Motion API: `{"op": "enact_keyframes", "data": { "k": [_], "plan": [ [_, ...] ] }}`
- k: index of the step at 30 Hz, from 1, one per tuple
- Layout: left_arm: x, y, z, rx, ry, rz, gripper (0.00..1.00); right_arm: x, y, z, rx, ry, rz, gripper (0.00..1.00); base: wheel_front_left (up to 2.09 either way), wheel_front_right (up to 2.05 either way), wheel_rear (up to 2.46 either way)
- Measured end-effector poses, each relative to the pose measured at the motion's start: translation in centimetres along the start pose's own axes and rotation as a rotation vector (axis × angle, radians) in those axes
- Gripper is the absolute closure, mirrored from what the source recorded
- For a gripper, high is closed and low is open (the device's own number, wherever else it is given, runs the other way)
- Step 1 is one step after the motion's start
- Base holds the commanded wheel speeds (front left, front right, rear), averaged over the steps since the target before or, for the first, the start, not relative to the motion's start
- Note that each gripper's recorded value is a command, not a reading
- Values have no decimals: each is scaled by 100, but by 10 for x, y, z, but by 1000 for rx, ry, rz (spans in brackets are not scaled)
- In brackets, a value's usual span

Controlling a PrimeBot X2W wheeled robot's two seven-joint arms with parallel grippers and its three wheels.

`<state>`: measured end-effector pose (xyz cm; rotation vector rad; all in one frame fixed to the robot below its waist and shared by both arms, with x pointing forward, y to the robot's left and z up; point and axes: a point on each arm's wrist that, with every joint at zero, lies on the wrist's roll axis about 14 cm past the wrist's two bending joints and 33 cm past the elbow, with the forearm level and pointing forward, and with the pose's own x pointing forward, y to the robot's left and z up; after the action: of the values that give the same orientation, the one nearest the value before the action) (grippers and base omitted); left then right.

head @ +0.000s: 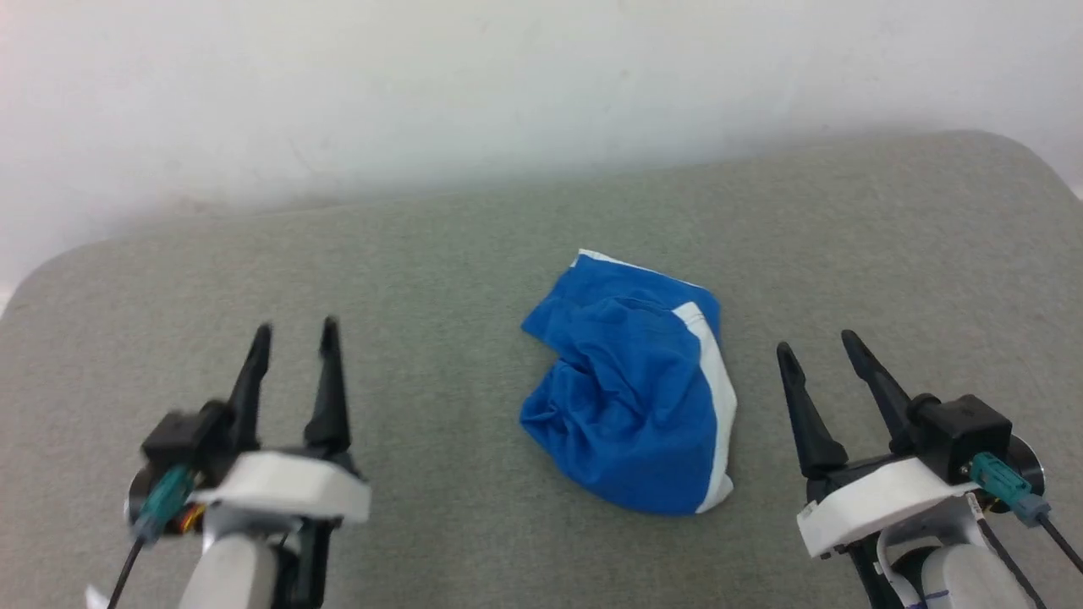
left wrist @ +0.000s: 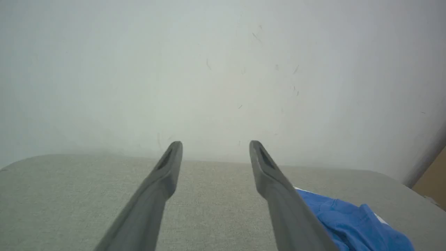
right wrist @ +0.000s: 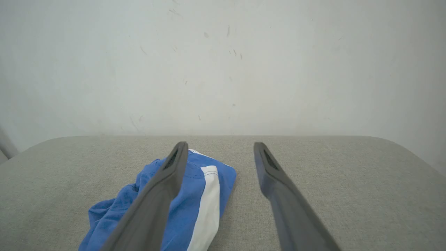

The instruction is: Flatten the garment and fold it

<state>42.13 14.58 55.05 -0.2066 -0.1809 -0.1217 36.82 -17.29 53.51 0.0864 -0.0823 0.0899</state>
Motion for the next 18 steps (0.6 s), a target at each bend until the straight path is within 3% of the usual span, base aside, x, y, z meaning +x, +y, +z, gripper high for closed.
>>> {"op": "enact_keyframes", "data": {
  "k": [6,14,18],
  "plan": [
    [-39,44,3,11,-3,137,0,9,3,-20,45,105,9,0,0,0,0],
    [-46,56,0,14,-1,172,0,17,5,-109,157,587,11,0,0,0,0],
    [-44,60,-5,19,10,186,0,16,21,-135,215,749,55,0,0,0,0]
  ]
}}
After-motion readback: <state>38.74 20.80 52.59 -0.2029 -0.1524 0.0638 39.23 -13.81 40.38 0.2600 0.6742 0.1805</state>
